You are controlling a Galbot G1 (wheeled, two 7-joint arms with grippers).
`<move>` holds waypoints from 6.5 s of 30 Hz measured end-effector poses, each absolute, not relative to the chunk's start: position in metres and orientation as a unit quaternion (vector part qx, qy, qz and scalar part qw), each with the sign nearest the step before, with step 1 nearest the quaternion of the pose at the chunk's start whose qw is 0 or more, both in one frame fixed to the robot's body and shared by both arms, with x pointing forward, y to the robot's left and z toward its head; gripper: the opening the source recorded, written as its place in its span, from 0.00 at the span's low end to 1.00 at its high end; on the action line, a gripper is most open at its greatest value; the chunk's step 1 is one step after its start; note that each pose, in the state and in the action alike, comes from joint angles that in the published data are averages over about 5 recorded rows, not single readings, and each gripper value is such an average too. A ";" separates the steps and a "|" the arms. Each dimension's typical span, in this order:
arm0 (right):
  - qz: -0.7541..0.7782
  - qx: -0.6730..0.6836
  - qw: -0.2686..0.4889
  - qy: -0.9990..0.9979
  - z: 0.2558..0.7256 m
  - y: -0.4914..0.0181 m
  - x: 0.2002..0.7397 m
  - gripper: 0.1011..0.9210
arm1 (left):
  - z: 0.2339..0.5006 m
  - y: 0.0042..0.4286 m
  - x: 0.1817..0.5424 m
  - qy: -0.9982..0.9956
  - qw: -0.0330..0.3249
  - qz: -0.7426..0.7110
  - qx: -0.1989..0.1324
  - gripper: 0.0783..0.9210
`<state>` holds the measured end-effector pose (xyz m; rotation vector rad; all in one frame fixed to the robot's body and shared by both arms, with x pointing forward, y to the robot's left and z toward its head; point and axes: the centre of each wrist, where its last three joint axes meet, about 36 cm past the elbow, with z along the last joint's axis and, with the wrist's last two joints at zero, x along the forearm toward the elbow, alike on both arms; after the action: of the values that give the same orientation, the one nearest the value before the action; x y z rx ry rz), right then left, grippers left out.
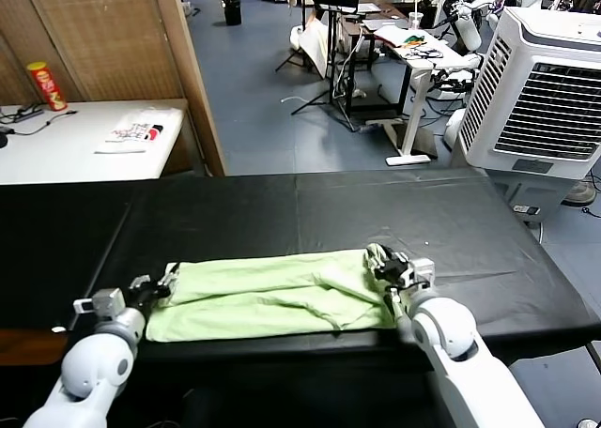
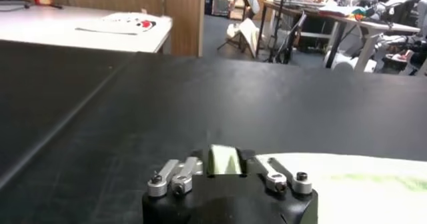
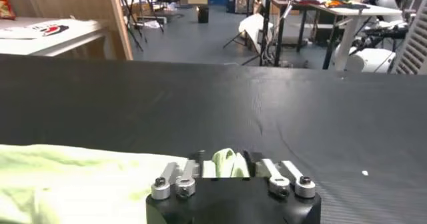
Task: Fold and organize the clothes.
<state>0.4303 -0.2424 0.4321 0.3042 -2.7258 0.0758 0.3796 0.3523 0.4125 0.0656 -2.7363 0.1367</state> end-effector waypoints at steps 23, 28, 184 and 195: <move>0.024 0.134 0.184 -0.973 0.449 -0.233 0.381 0.85 | 0.388 0.329 0.314 -0.969 0.218 0.107 0.036 0.82; 0.029 0.133 0.181 -0.974 0.448 -0.232 0.380 0.85 | 0.384 0.323 0.313 -0.969 0.219 0.107 0.033 0.58; 0.047 0.157 0.102 -0.981 0.433 -0.163 0.349 0.85 | 0.393 0.317 0.347 -0.987 0.133 0.040 0.085 0.08; 0.048 0.141 0.113 -0.982 0.429 -0.175 0.343 0.85 | 0.442 0.410 0.343 -0.979 0.104 -0.140 0.110 0.08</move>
<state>0.3429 -0.1749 0.4288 0.4148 -2.8824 0.1413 0.3429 0.4102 0.4417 0.3241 -2.8851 -0.4117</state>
